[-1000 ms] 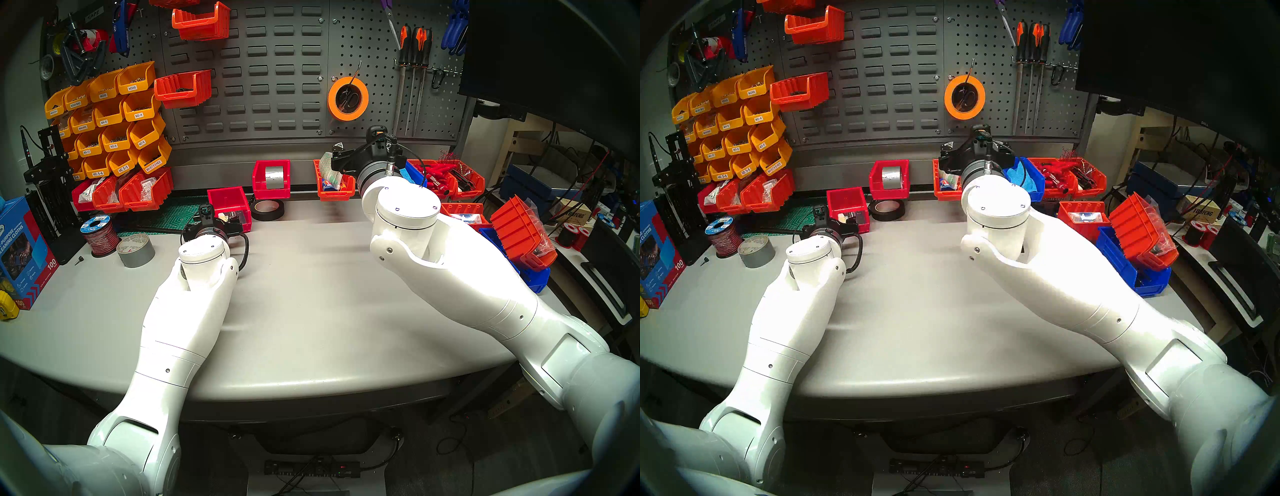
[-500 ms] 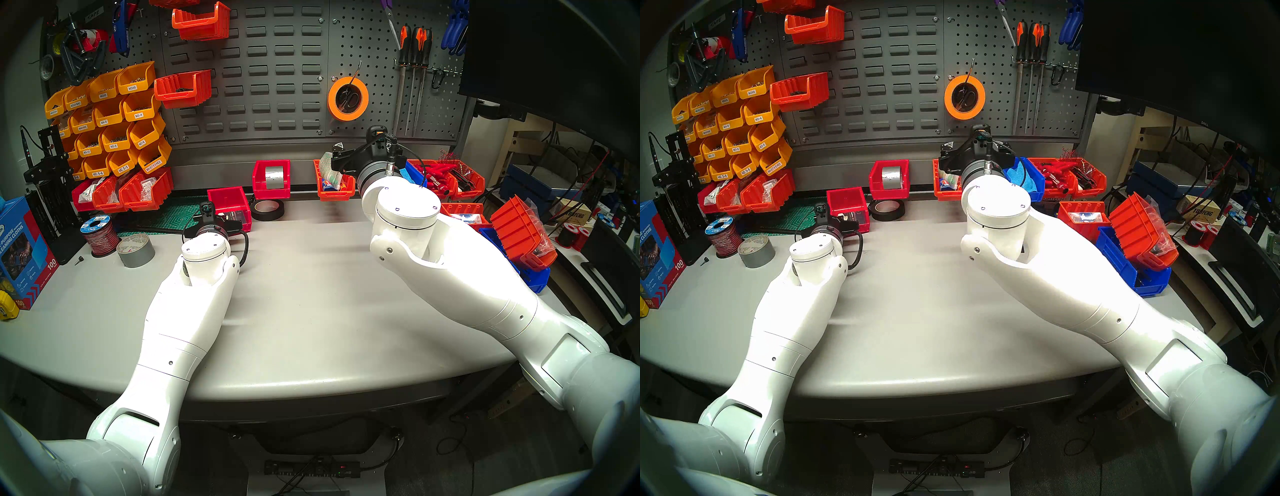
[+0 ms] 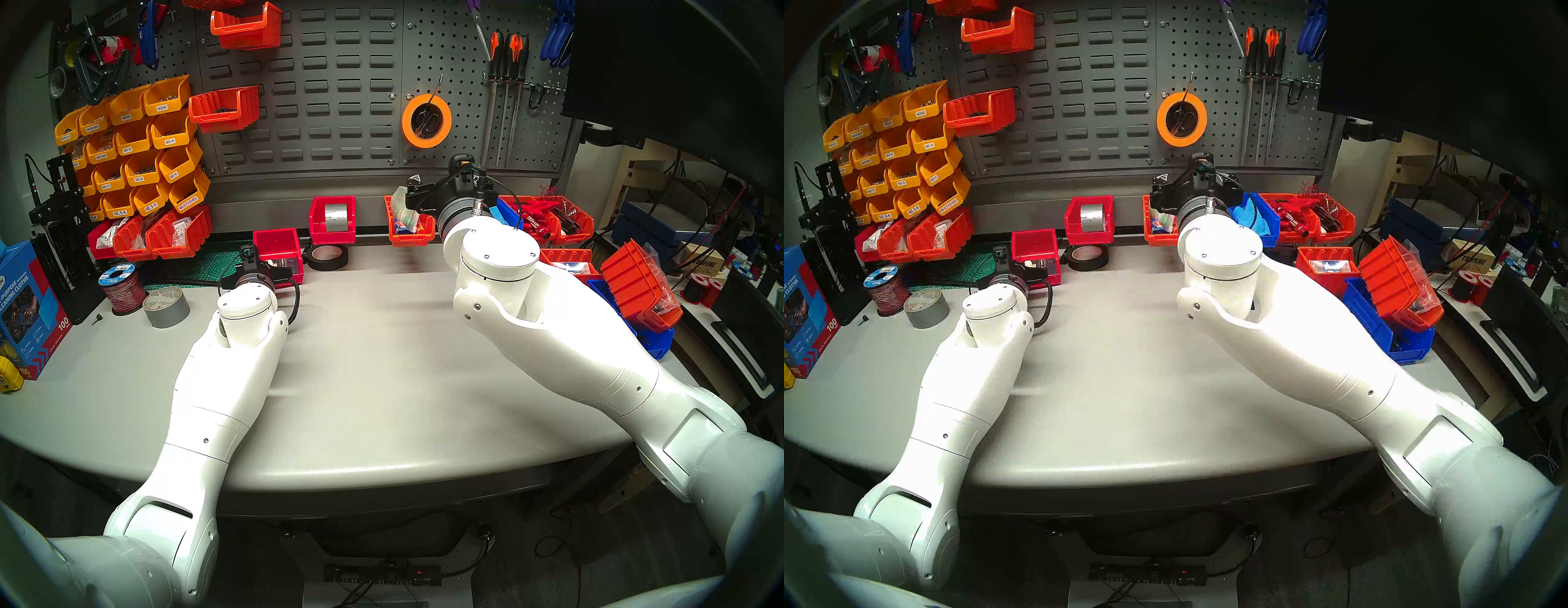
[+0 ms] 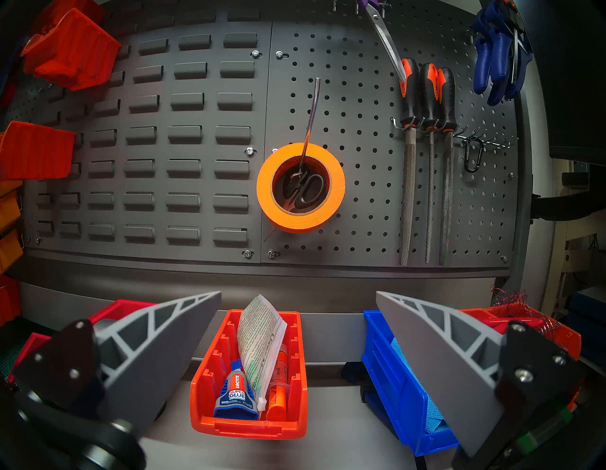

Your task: Hang all the unorganized tool boxes onto the wall

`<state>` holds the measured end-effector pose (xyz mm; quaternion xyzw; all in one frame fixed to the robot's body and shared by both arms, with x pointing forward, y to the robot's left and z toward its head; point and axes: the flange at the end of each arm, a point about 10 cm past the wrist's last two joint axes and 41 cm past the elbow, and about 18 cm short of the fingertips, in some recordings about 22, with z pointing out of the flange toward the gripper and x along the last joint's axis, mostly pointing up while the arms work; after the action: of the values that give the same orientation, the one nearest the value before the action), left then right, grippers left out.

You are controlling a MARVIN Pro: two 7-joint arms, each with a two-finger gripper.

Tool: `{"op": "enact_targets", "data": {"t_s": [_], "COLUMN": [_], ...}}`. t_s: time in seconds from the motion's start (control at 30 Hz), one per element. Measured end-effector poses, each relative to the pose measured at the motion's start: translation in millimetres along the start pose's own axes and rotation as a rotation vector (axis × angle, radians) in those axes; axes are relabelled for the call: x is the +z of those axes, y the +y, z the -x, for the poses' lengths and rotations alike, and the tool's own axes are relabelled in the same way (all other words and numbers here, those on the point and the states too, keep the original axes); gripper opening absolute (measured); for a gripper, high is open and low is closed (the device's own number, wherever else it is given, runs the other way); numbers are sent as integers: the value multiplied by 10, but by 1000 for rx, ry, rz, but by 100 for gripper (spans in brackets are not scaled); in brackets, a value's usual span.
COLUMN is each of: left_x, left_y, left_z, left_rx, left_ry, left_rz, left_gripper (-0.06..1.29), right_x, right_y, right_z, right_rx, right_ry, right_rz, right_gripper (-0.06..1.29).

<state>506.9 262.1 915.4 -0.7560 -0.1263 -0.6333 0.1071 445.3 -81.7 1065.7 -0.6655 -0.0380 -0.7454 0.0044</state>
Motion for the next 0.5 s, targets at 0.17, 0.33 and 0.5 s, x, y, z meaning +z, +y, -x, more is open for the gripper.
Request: {"op": "enact_targets", "data": {"t_s": [0.17, 0.33, 0.5], "left_x": [-17, -42, -86], "left_y": [-33, -37, -25], "left_z": [-14, -45, -136], "left_rx": [-9, -28, -70], "left_ry": [9, 15, 30], "left_rz": [5, 21, 61], "left_gripper": [3, 3, 3], "right_x": [0, 0, 0], "right_y": [0, 0, 0], "right_z": [-1, 0, 0], "right_rx": [0, 0, 0], "right_ry": [0, 0, 0], "right_rz": [0, 0, 0], "right_gripper": [123, 123, 123]}}
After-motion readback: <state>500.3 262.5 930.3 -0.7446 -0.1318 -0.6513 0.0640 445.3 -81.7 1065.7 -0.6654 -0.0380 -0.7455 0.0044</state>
